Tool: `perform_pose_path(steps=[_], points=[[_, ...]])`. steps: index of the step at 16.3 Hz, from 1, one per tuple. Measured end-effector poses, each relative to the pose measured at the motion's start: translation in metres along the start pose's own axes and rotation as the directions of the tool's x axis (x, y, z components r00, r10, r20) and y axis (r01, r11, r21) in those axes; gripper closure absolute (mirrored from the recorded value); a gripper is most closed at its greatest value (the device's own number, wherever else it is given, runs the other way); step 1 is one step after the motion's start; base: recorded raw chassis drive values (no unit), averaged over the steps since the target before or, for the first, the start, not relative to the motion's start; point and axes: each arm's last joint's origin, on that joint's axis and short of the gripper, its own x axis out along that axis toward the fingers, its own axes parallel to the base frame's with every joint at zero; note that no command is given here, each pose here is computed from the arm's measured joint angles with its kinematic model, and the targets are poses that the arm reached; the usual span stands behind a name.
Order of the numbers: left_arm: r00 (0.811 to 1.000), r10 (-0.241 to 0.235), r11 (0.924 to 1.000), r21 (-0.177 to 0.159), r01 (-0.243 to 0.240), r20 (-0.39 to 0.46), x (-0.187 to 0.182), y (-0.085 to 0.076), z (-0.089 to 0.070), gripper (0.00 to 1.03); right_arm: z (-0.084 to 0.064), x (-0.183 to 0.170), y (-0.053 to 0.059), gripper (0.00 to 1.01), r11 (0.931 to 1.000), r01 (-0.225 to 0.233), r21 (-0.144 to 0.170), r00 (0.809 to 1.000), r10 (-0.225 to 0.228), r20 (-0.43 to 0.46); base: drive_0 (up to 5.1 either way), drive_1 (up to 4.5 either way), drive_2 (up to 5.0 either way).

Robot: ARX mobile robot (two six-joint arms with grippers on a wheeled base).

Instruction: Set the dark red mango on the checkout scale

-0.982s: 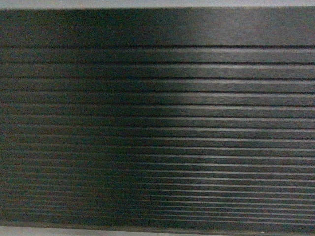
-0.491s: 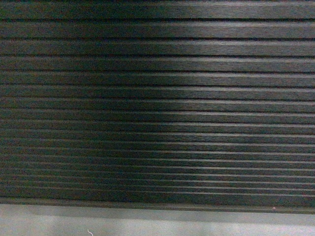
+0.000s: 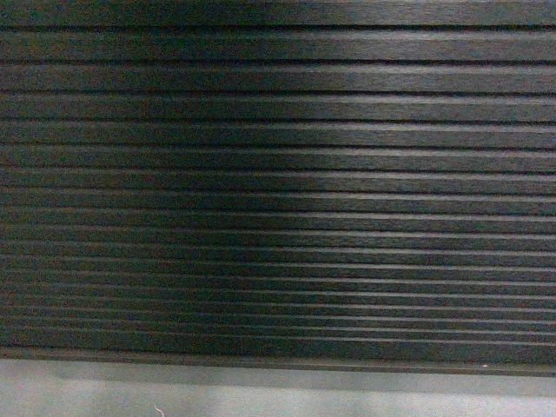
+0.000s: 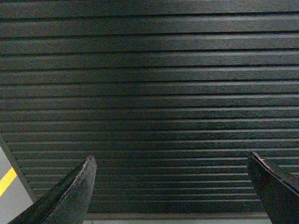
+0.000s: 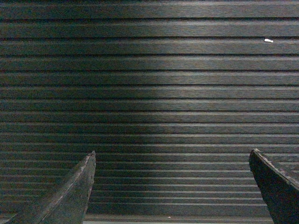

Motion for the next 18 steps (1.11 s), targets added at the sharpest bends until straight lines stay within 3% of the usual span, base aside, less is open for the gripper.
perform_pose_path(steps=[18], points=[[1.0, 0.0, 1.0, 0.0, 0.0, 0.0, 0.0, 0.0, 0.0, 0.05, 0.0, 0.0, 0.0, 0.03, 1.0, 0.0, 0.0, 1.0, 0.0, 0.0, 0.0, 0.0, 0.0]])
